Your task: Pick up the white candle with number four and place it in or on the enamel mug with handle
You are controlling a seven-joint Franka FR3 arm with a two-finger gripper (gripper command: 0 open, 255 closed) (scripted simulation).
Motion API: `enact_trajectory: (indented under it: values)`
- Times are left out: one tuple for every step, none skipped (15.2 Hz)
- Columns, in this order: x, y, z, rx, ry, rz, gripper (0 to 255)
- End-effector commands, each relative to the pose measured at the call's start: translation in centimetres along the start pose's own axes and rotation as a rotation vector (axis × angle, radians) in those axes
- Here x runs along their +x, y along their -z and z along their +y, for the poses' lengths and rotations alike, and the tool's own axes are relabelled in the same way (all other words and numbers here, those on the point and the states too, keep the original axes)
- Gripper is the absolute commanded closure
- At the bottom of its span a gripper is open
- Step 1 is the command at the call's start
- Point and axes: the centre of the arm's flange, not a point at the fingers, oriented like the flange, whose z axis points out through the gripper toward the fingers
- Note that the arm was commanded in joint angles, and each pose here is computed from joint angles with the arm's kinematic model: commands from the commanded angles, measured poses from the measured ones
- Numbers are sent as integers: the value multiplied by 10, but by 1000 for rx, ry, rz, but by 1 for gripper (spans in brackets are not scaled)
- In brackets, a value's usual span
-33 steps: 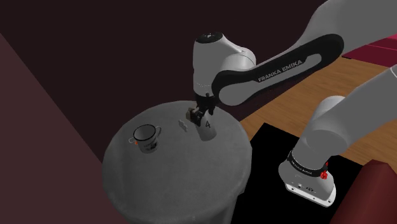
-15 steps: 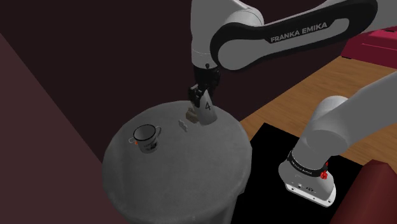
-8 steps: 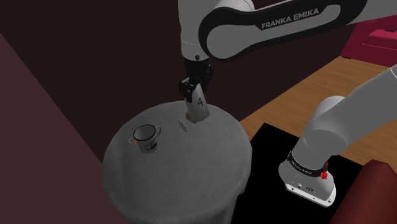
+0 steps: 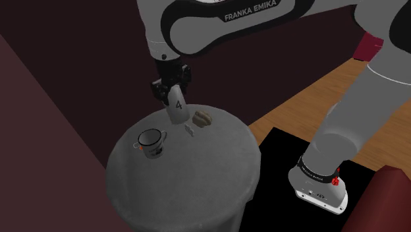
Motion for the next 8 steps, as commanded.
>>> enact_trajectory:
  values:
    - [21,4,-20,2,-3,1,255]
    - [30,5,-29,2,-3,1,255]
    - [39,7,-39,2,-3,1,255]
    - [48,8,-48,2,-3,1,255]
    - [57,10,-58,2,-3,1,255]
    - [66,11,-67,2,-3,1,255]
    - [79,13,-80,2,-3,1,255]
    - [78,8,-81,2,-3,1,255]
